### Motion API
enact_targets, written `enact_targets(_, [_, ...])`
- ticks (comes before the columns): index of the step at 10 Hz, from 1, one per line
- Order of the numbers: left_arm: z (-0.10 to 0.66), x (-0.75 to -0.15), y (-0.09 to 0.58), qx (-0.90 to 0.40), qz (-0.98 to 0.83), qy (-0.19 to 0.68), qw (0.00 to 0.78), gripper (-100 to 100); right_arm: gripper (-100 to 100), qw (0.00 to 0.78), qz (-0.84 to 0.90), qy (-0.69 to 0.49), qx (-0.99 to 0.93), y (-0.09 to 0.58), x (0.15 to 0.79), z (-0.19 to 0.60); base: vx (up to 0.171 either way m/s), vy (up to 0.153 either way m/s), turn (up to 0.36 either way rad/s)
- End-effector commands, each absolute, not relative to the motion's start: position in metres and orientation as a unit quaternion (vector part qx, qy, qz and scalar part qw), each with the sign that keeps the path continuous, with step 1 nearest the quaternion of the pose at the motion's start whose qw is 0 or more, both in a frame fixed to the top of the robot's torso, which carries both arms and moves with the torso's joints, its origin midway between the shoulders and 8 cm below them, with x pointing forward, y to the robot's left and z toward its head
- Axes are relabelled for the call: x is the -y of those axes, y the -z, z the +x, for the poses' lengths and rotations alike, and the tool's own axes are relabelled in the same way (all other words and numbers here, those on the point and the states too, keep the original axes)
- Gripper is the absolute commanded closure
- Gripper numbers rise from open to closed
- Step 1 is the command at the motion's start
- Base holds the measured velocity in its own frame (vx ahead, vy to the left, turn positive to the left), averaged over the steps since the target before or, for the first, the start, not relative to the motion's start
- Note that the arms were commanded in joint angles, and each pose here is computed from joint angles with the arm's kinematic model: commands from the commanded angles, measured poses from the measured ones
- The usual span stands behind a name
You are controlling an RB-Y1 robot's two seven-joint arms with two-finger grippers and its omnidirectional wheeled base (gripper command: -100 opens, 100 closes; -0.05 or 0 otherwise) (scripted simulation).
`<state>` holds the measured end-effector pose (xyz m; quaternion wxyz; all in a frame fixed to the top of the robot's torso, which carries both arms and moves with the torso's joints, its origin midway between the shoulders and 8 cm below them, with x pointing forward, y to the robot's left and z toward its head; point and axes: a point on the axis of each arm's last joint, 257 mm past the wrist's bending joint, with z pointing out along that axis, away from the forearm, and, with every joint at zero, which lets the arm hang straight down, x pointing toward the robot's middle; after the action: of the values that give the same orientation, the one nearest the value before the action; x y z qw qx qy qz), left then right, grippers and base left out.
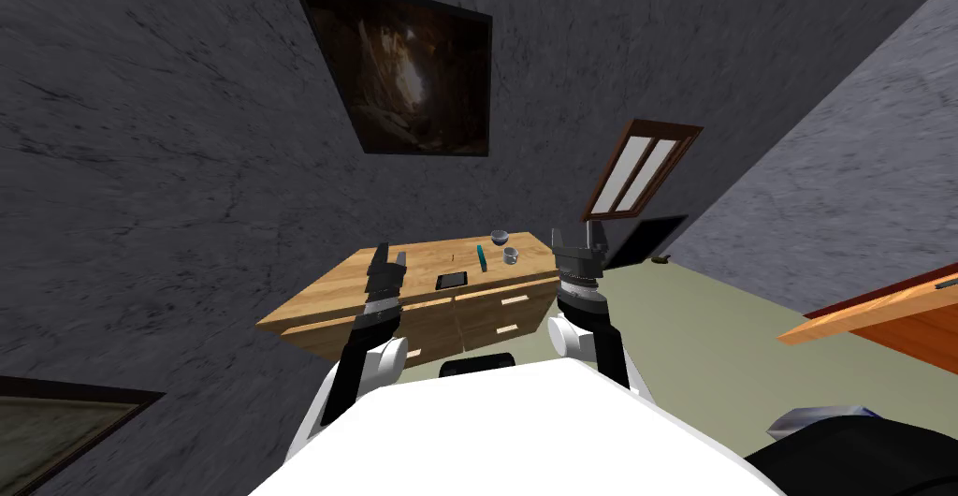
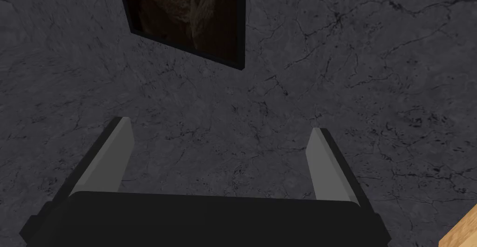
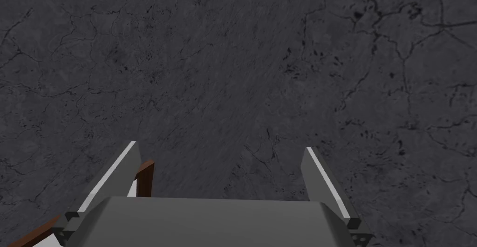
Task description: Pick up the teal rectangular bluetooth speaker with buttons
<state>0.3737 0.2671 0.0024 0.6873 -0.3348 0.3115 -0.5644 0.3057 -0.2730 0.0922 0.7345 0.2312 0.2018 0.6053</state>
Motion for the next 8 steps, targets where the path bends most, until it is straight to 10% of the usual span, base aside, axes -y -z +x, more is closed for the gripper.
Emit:
enact_targets(1, [0.378, -0.263, 0.004, -0.334, -0.329, 0.563, 0.681, -100, 0, 0.734, 0.231, -0.605, -0.202, -0.092, 0.273, 0.306, -0.016, -0.010, -0.054])
enact_targets(8, [0.408, -0.247, 0.054, -0.444, -0.330, 0.540, 0.634, -100, 0, 0.734, 0.231, -0.605, -0.202, -0.092, 0.273, 0.306, -0.063, -0.033, -0.099])
